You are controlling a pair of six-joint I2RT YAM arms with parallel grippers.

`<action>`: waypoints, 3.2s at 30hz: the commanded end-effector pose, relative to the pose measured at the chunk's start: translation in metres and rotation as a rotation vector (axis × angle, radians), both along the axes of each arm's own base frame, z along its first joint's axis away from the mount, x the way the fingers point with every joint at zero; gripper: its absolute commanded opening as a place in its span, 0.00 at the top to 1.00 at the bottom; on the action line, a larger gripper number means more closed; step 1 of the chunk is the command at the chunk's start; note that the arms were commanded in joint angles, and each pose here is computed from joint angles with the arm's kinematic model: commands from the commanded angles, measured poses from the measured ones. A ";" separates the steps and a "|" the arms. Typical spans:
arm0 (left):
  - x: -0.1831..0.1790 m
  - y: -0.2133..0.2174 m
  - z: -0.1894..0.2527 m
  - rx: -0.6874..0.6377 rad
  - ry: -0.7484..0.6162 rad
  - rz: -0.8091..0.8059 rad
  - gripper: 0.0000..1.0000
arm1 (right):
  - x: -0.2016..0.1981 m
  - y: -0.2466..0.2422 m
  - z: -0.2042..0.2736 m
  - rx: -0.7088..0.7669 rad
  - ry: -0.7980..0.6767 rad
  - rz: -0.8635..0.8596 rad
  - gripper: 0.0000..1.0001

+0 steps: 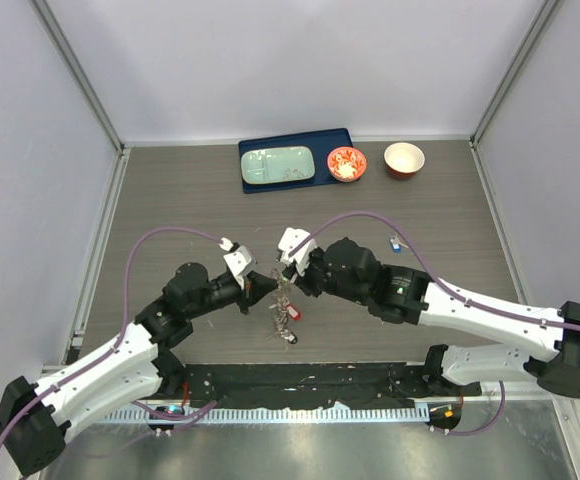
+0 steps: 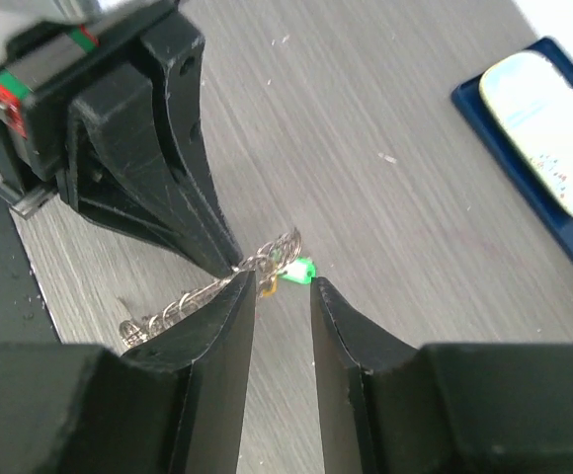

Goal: Put the keys on the keyring

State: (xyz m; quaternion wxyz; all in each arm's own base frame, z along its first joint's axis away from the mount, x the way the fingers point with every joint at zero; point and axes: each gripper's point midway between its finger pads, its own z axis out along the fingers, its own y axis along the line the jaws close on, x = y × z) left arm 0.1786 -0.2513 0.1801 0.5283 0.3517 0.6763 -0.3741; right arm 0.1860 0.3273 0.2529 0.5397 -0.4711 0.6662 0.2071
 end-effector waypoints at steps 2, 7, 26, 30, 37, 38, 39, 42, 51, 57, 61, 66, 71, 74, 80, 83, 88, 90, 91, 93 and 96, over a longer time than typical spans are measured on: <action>0.009 -0.002 0.042 -0.058 -0.070 0.026 1.00 | -0.002 0.004 -0.020 -0.071 0.106 -0.022 0.65; 0.008 -0.003 0.043 -0.061 -0.064 0.021 1.00 | 0.000 0.011 -0.034 -0.103 0.141 -0.027 0.64; 0.006 -0.003 0.047 -0.081 -0.058 0.023 1.00 | 0.006 0.015 -0.040 -0.111 0.097 -0.024 0.99; 0.007 0.000 0.044 -0.094 -0.032 0.051 1.00 | 0.005 0.015 -0.037 -0.052 0.038 0.009 0.99; 0.010 0.004 0.032 -0.079 0.052 0.101 1.00 | 0.001 0.007 -0.029 0.039 -0.163 0.091 0.99; 0.011 0.006 0.029 -0.069 0.068 0.116 1.00 | 0.000 0.004 -0.023 0.066 -0.192 0.098 0.99; 0.011 0.007 0.028 -0.065 0.075 0.122 1.00 | -0.003 0.005 -0.025 0.083 -0.228 0.120 0.99; 0.010 0.003 0.029 -0.072 0.094 0.106 1.00 | -0.006 0.004 -0.022 0.110 -0.287 0.150 0.99; 0.004 -0.007 0.025 -0.095 0.155 0.058 1.00 | -0.010 0.002 0.001 0.254 -0.391 0.158 0.99; 0.005 -0.008 0.024 -0.125 0.168 0.051 1.00 | -0.019 0.006 0.006 0.355 -0.412 0.194 0.99; 0.003 -0.010 0.025 -0.162 0.181 0.037 1.00 | -0.018 0.013 -0.012 0.331 -0.360 0.199 0.99; 0.010 0.001 0.024 -0.115 0.145 0.097 1.00 | -0.015 0.005 -0.027 0.248 -0.241 0.147 0.91; 0.015 0.011 0.022 -0.032 0.117 0.138 1.00 | -0.011 -0.015 -0.019 0.148 -0.123 0.055 0.63; 0.017 0.011 0.022 -0.017 0.114 0.141 1.00 | -0.006 -0.024 -0.011 0.071 -0.076 -0.004 0.58; 0.019 0.006 0.028 -0.005 0.114 0.121 1.00 | 0.003 -0.009 -0.011 -0.056 0.002 -0.022 0.57; 0.019 0.006 0.029 0.001 0.116 0.120 1.00 | 0.007 0.001 -0.024 -0.124 0.034 -0.025 0.57; 0.018 0.007 0.026 0.016 0.123 0.118 1.00 | 0.006 0.013 -0.033 -0.148 0.060 0.009 0.57; 0.018 0.006 0.026 0.018 0.123 0.115 1.00 | 0.007 0.016 -0.041 -0.173 0.069 0.015 0.57; 0.017 0.006 0.026 0.018 0.126 0.114 1.00 | 0.007 0.018 -0.041 -0.173 0.072 0.016 0.57; 0.018 0.006 0.026 0.018 0.126 0.114 1.00 | 0.008 0.021 -0.045 -0.186 0.074 0.021 0.57; 0.017 0.005 0.027 0.015 0.124 0.111 1.00 | 0.011 0.025 -0.047 -0.188 0.069 0.020 0.57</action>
